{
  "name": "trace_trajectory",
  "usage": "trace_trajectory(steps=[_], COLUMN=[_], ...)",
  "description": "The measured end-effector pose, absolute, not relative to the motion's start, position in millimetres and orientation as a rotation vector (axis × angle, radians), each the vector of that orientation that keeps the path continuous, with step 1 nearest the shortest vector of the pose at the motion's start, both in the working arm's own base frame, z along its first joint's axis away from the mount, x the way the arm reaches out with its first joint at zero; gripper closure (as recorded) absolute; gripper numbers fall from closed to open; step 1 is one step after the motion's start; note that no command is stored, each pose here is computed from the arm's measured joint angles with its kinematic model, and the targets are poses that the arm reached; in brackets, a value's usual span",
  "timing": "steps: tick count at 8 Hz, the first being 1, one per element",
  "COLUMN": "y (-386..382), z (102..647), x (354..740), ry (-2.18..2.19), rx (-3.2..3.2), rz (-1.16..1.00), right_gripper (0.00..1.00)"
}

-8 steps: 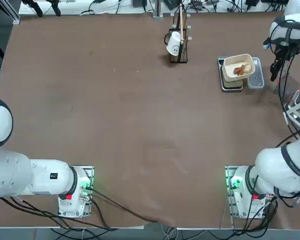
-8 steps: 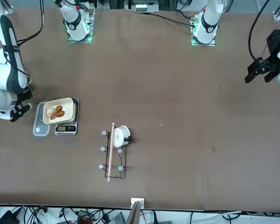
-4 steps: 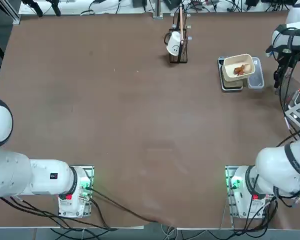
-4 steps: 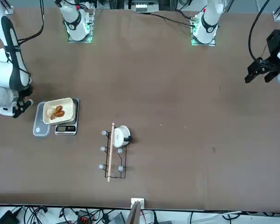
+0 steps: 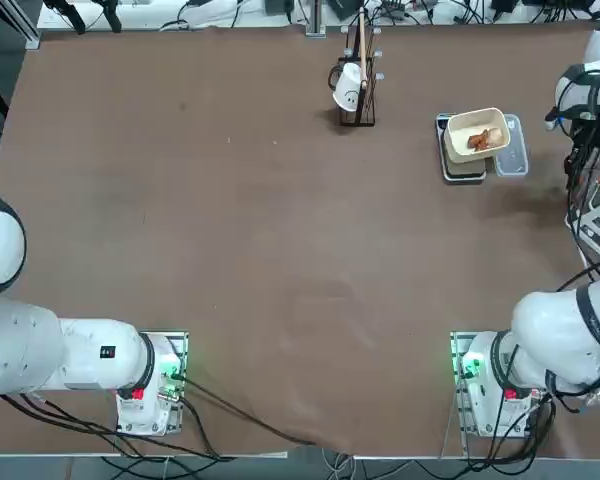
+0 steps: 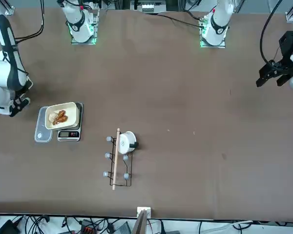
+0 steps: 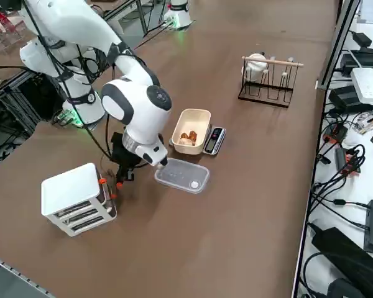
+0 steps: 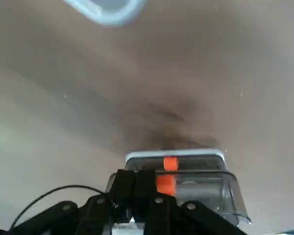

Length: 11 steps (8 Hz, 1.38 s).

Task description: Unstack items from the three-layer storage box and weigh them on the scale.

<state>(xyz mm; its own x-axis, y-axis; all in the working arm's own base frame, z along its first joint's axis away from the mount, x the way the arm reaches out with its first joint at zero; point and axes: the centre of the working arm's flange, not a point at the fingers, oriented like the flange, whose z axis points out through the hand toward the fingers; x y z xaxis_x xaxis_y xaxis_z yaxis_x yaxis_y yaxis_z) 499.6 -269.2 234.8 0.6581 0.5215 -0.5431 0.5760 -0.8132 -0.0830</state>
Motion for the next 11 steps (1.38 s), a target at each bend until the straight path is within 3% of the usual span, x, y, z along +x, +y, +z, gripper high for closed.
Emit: trace_trajectory(steps=[3, 8, 11], y=[-291.8, -280.2, -260.3], z=[234.1, 243.3, 237.7], x=[481.5, 492.9, 509.0], ry=[0.878, 0.909, 0.928], rx=[2.783, 2.768, 2.804], rz=[-0.883, -0.842, -0.762], right_gripper=[0.98, 0.97, 0.76])
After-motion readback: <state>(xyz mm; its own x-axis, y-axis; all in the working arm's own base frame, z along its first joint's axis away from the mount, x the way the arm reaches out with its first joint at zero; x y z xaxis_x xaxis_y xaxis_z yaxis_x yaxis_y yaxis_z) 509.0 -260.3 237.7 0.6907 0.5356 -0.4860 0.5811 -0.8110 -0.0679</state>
